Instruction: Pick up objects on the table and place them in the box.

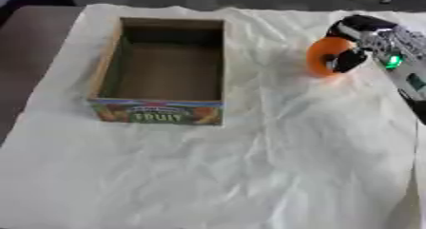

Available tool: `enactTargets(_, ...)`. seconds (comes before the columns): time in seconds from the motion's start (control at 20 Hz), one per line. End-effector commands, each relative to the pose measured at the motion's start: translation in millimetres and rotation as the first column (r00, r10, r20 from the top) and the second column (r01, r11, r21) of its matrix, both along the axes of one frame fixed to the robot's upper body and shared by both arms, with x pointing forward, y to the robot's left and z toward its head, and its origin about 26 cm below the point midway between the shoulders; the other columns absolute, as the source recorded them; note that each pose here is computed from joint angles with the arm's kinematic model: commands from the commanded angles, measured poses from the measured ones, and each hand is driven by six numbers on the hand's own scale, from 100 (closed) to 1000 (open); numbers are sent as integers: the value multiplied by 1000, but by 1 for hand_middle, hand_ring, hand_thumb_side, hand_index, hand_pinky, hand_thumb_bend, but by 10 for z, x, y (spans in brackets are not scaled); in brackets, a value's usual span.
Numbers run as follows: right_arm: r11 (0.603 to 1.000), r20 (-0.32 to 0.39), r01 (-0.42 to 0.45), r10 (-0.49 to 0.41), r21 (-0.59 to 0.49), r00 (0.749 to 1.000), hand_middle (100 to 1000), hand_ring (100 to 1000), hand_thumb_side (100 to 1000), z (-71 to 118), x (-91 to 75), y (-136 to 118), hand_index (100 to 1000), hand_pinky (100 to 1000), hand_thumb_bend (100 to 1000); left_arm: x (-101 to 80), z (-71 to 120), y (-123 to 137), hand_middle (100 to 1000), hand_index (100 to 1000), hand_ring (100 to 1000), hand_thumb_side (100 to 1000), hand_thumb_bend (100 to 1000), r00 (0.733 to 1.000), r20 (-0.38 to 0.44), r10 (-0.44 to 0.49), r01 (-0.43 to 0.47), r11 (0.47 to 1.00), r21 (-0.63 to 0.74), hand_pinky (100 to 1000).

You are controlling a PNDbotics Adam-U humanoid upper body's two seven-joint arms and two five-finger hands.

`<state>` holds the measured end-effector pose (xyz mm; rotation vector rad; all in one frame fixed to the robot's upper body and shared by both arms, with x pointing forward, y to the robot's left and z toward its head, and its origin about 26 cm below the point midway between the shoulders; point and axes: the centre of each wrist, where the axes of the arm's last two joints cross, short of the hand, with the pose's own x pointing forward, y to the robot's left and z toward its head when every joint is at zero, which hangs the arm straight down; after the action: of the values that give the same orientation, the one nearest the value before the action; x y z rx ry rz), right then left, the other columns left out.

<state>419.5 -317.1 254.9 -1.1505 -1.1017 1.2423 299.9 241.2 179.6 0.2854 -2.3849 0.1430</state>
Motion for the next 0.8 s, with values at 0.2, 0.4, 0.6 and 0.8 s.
enactTargets(0.2,1000,156,-26,27,-7,987,585,782,100,455,-166,69,702,808,100,-15,82,6,836,733,701,745,100,1000,28,-9,9,1000,16,317)
enactTargets(0.4,999,195,-48,48,-5,980,567,774,100,552,-206,135,685,808,100,-16,79,5,837,733,702,744,100,1000,27,-12,11,1000,18,318)
enactTargets(0.6,990,316,-134,139,-38,939,562,771,100,851,-321,412,681,806,100,-16,83,15,837,733,703,743,100,1000,28,-9,8,1000,20,318)
enactTargets(0.8,983,362,-175,182,-53,914,562,771,100,986,-382,610,680,806,100,-16,82,16,837,733,703,744,100,1000,28,-10,9,1000,22,318)
